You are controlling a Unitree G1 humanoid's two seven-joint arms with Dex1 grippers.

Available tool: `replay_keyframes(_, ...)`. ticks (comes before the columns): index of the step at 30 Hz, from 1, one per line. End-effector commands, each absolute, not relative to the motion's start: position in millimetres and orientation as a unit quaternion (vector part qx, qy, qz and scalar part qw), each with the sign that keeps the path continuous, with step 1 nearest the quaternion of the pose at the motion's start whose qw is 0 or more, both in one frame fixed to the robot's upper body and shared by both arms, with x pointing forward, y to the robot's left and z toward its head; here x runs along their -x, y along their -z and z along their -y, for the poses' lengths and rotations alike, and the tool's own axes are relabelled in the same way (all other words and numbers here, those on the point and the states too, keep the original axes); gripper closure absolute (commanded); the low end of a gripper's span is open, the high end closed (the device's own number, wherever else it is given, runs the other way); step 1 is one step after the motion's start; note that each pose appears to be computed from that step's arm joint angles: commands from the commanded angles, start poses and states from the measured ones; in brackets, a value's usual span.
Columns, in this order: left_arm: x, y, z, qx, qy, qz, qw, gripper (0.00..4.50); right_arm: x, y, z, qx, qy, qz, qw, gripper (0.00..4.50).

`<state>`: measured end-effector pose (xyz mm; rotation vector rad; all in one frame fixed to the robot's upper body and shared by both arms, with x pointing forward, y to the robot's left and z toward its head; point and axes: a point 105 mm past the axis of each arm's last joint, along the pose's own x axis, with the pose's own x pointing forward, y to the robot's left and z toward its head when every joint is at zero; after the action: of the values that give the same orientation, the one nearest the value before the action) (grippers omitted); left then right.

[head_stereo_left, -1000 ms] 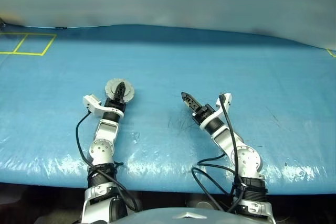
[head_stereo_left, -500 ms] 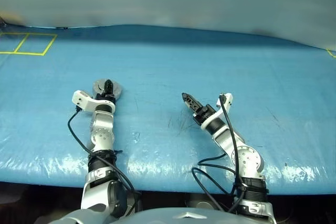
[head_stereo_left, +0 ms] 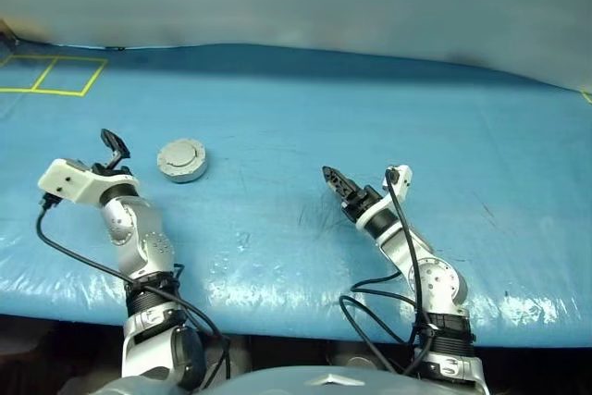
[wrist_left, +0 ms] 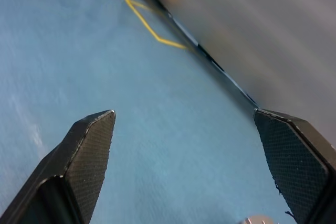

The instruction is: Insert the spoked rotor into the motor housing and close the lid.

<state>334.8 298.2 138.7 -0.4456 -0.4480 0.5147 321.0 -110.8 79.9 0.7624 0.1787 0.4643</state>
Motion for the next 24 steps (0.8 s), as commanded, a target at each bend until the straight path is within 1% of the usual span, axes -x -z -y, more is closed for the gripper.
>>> replay_keyframes(1, -343, -180, -229, 0.147, -0.028, 0.266, 0.952, 0.03, -323, -100, 115, -0.250, -0.236, -0.001, 0.939, 0.64)
replay_keyframes(3, -340, -181, -188, 0.119, 0.103, 0.250, 0.955, 0.03, -325, -100, 121, -0.183, -0.227, 0.021, 0.956, 0.64)
replay_keyframes(5, -334, -174, -154, 0.085, 0.206, 0.218, 0.950, 0.03, -326, -99, 128, -0.128, -0.220, 0.037, 0.966, 0.64)
replay_keyframes(10, -322, -140, -107, 0.006, 0.352, 0.131, 0.927, 0.03, -324, -100, 138, -0.067, -0.228, 0.056, 0.970, 0.64)
replay_keyframes(12, -319, -128, -98, -0.016, 0.383, 0.106, 0.917, 0.03, -324, -97, 143, -0.044, -0.229, 0.052, 0.971, 0.64)
replay_keyframes(13, -318, -119, -94, -0.036, 0.392, 0.093, 0.915, 0.03, -324, -90, 147, -0.030, -0.235, 0.030, 0.971, 0.64)
replay_keyframes(15, -311, -100, -85, -0.066, 0.427, 0.072, 0.899, 0.03, -324, -71, 160, 0.040, -0.232, -0.016, 0.972, 0.64)
replay_keyframes(16, -308, -93, -82, -0.073, 0.439, 0.060, 0.893, 0.03, -323, -69, 163, 0.049, -0.237, -0.022, 0.970, 0.64)
replay_keyframes(19, -299, -80, -78, -0.078, 0.480, 0.033, 0.873, 0.03, -322, -76, 166, 0.046, -0.242, -0.003, 0.969, 0.64)
replay_keyframes(22, -293, -78, -77, -0.067, 0.509, 0.026, 0.858, 0.00, -320, -76, 169, 0.056, -0.244, 0.000, 0.968, 0.04)
replay_keyframes(24, -291, -76, -78, -0.073, 0.518, 0.019, 0.852, 0.00, -321, -76, 170, 0.060, -0.244, 0.001, 0.968, 0.04)
